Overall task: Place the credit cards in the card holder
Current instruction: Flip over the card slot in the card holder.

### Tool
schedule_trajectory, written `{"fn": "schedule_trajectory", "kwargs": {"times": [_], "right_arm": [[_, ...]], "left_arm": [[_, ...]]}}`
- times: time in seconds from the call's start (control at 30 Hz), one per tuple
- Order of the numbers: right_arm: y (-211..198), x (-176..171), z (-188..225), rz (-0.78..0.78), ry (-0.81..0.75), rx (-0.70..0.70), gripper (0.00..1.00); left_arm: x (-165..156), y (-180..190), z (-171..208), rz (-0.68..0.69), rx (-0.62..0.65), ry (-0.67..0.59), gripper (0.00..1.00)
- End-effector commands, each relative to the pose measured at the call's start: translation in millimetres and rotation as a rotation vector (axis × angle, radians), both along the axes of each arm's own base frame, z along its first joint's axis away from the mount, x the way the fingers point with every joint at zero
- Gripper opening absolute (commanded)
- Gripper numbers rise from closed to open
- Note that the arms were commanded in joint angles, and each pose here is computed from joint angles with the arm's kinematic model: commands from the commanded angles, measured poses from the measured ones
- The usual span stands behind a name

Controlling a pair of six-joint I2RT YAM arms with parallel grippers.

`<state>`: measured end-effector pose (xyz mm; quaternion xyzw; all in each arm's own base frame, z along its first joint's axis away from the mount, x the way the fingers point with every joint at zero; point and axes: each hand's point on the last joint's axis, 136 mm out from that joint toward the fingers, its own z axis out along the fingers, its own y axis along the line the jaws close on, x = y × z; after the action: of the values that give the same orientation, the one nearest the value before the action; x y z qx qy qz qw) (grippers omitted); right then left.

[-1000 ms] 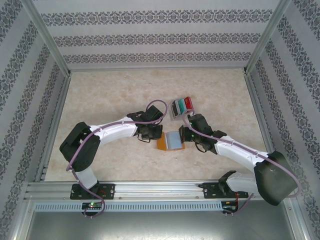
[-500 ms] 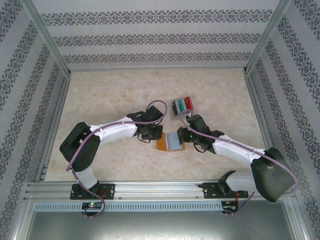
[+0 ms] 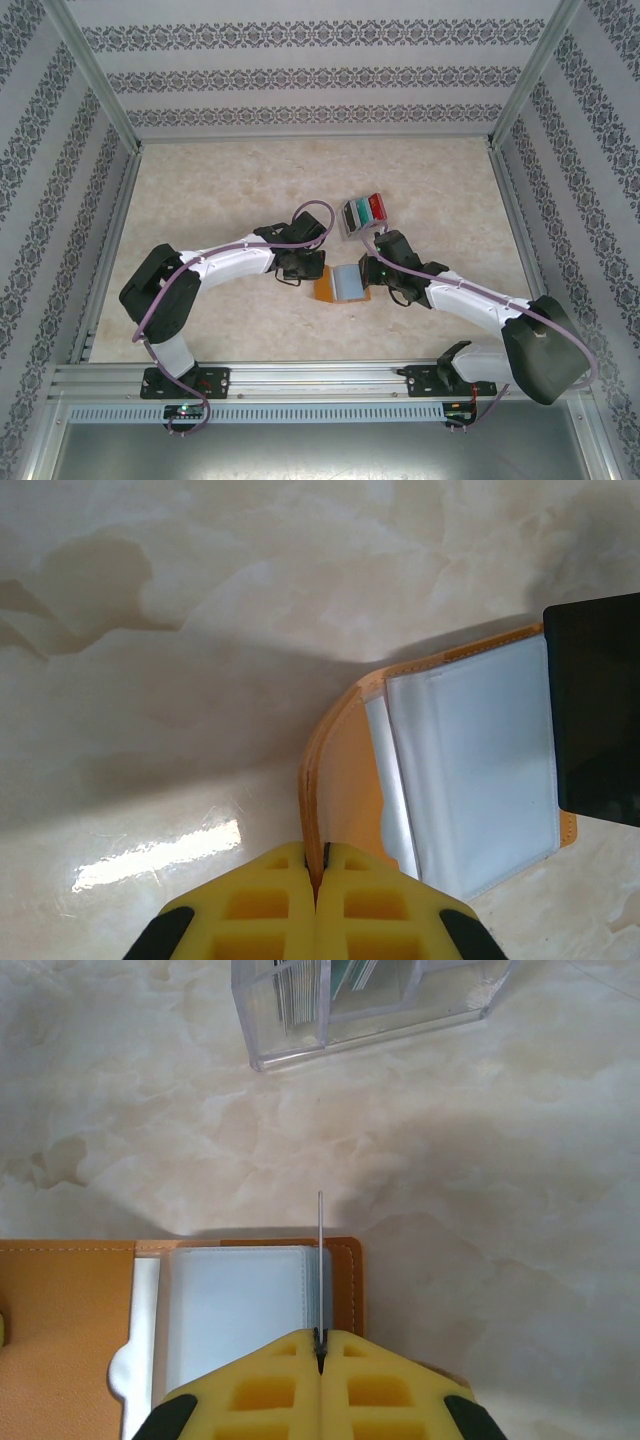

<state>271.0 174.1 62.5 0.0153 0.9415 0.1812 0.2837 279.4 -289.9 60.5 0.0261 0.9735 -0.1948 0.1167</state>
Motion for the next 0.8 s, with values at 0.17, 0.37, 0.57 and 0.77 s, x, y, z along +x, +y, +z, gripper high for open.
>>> {"fn": "schedule_trajectory", "kwargs": {"times": [0.17, 0.37, 0.57, 0.77], "right_arm": [[11, -3, 0, 0.013, 0.006, 0.036, 0.00], [14, -1, 13, 0.018, -0.019, 0.026, 0.00], [17, -1, 24, 0.041, -0.034, 0.001, 0.00], [18, -3, 30, 0.038, -0.025, -0.005, 0.00]], "left_arm": [[-3, -1, -7, 0.000, 0.006, 0.021, 0.00], [-3, -1, -8, 0.002, 0.005, 0.022, 0.00], [-3, -1, -8, 0.002, 0.005, 0.023, 0.00], [-3, 1, -8, 0.006, 0.009, 0.020, 0.00]]}}
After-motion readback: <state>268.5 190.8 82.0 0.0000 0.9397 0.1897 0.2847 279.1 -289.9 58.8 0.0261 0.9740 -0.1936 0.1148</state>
